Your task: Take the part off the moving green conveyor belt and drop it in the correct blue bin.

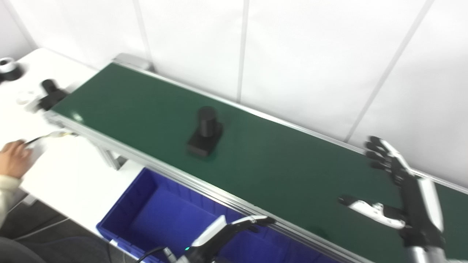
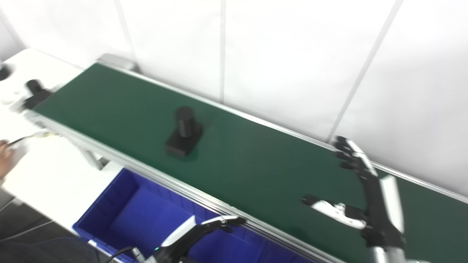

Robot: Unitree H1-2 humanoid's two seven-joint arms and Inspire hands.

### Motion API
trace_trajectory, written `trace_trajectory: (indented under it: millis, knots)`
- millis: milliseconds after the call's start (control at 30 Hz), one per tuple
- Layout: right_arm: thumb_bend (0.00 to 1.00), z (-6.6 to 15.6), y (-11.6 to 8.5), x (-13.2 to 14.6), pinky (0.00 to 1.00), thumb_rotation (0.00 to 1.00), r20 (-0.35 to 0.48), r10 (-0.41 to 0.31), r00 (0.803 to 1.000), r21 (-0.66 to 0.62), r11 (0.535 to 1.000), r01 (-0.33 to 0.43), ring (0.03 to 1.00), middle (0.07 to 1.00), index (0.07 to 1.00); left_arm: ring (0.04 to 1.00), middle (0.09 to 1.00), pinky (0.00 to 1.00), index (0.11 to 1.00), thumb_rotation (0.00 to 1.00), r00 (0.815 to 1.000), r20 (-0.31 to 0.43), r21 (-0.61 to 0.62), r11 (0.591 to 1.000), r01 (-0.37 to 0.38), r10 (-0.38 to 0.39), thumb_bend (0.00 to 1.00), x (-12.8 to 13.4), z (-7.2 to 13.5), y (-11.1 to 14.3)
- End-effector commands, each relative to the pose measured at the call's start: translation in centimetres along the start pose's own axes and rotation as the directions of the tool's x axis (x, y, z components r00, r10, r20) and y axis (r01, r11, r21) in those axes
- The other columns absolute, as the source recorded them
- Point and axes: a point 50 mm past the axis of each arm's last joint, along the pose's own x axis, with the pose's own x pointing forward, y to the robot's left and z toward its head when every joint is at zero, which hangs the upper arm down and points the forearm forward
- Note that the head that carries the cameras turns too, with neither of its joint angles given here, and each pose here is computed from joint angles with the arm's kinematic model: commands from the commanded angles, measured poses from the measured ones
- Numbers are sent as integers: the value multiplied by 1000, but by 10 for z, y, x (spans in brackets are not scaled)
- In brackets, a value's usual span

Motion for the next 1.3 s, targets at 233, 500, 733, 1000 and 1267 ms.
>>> trace_trajectory:
  millis: [233,500,733,1000,1267]
  knots:
    - [802,14,-5,9,752,375,77,-9,997,0,1000,9,805,839,872,831,865,744,844,496,999,24,15,1000,-26,25,1000,3,-1,12]
    - [829,17,-5,16,704,389,104,-17,994,-11,1000,18,770,823,852,818,858,729,843,482,999,17,18,999,-29,28,1000,2,-4,12]
    - [835,20,-2,22,705,420,106,-6,994,-19,1000,8,779,830,856,825,860,734,842,482,1000,19,18,1000,-24,23,1000,-1,-3,13]
    - [838,27,8,41,699,459,99,20,995,-40,999,-16,781,844,867,830,865,737,845,489,1000,24,16,1000,-8,8,1000,-8,2,13]
    - [850,33,19,68,719,477,72,53,996,-103,994,-45,803,855,862,847,874,767,848,490,1000,18,10,1000,12,-13,1000,-14,2,10]
